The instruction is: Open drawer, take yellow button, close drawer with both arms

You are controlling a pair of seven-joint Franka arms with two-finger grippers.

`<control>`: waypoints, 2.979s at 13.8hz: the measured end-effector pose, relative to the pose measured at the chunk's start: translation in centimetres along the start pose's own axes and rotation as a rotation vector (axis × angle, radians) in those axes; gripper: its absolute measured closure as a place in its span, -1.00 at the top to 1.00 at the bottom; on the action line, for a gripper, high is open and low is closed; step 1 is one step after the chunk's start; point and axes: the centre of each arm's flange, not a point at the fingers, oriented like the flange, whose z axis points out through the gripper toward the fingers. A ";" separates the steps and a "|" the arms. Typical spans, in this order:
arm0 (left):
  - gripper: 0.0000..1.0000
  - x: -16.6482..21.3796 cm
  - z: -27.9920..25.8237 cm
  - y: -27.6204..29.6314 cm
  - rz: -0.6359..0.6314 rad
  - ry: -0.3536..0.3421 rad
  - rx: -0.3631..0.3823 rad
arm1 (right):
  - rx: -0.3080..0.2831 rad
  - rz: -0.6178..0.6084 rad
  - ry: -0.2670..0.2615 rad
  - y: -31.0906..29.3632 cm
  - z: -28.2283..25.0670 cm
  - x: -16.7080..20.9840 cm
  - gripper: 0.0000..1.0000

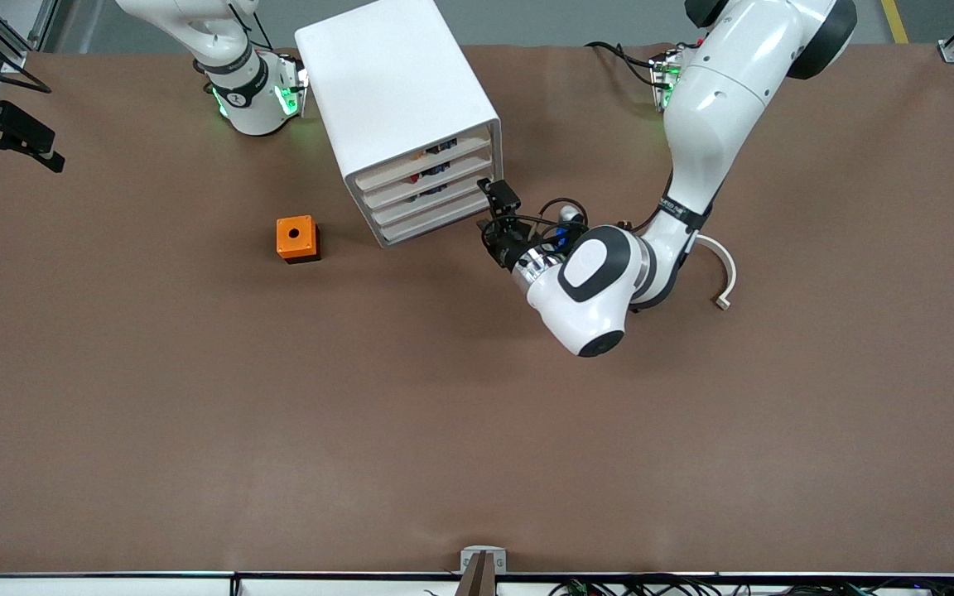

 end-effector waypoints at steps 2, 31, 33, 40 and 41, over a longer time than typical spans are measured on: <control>0.37 -0.4 1.6 0.0 -0.014 0.015 0.028 | 0.000 0.000 0.000 0.0 0.0 0.0 1.00; -0.82 3.1 3.5 2.0 -0.141 0.083 0.209 | -0.073 0.292 -0.203 -3.4 11.0 9.5 1.00; -0.82 3.6 1.5 2.4 -0.143 0.040 0.197 | -0.095 0.447 -0.196 -9.6 11.1 9.1 1.00; -0.72 4.6 -2.8 3.2 -0.147 -0.062 0.170 | 0.000 0.771 -0.117 -30.8 12.3 4.9 1.00; -0.69 4.6 -2.8 3.2 -0.145 -0.063 0.170 | 0.008 0.802 -0.107 -33.0 13.0 4.1 1.00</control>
